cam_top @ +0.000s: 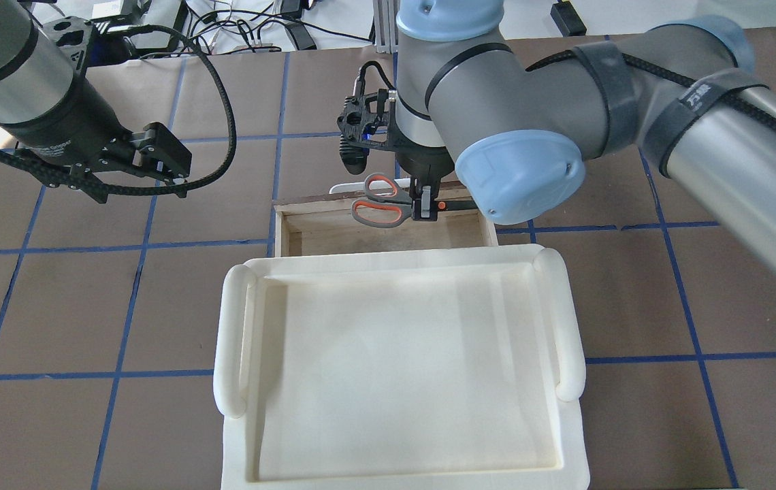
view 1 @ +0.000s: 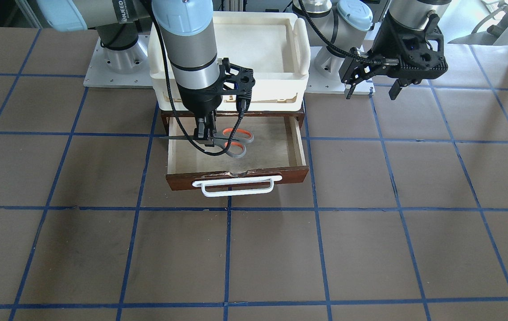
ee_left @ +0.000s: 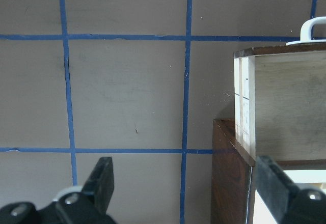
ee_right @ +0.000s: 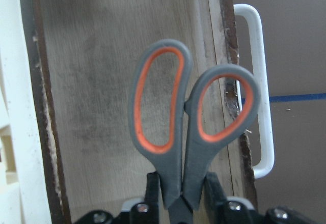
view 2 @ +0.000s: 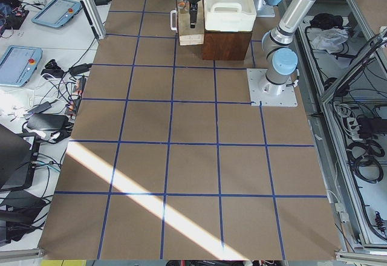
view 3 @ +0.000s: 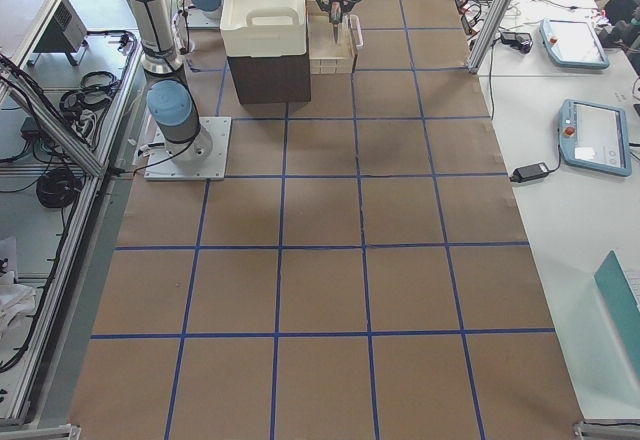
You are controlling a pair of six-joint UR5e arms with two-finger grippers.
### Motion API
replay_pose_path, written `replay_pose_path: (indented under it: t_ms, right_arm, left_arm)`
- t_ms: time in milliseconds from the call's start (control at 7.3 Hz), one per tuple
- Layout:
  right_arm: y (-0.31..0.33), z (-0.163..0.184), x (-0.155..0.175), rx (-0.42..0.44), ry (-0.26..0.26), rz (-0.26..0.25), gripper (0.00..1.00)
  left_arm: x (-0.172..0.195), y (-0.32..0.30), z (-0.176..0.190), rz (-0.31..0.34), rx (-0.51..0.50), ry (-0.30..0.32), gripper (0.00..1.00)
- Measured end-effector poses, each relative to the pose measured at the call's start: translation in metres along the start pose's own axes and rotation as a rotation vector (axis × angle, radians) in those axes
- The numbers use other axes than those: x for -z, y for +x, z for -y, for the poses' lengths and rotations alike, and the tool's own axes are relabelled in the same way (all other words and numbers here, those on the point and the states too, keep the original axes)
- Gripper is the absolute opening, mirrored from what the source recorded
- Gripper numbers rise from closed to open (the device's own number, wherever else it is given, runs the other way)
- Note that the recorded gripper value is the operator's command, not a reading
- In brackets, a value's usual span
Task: Put scissors in drawer and close it
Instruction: 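Lift the scissors with the right gripper and carry them over the drawer, then lower the scissors into the open drawer and open the right gripper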
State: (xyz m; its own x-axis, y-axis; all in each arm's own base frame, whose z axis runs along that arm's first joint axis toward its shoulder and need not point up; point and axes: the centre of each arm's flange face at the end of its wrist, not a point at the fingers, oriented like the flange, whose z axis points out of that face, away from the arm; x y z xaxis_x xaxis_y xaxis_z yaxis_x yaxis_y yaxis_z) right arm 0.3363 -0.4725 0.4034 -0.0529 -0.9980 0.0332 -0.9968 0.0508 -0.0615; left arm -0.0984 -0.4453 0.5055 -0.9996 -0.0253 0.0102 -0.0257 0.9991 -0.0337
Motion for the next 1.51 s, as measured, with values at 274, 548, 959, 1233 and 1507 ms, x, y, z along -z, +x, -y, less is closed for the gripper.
replay_pose_path:
  t_ms: [274, 548, 959, 1233, 1507]
  right_arm:
    - [-0.008, 0.018, -0.014, 0.011, -0.003, 0.010, 0.00]
    - [-0.015, 0.035, -0.030, -0.004, -0.009, 0.024, 0.00]
    - [-0.022, 0.042, -0.045, 0.006, -0.021, 0.046, 0.00]
    - [-0.026, 0.040, -0.060, 0.011, -0.025, 0.053, 0.00]
    - [-0.024, 0.040, -0.072, 0.009, -0.030, 0.056, 0.00]
  left_arm:
    - [0.000, 0.000, 0.000, 0.000, -0.001, 0.001, 1.00]
    - [0.004, 0.001, -0.003, 0.000, -0.006, 0.009, 1.00]
    - [0.008, 0.001, -0.006, -0.002, -0.013, 0.016, 1.00]
    - [0.008, 0.001, -0.005, -0.002, -0.014, 0.021, 1.00]
    - [0.005, 0.001, -0.001, -0.010, -0.014, 0.018, 1.00]
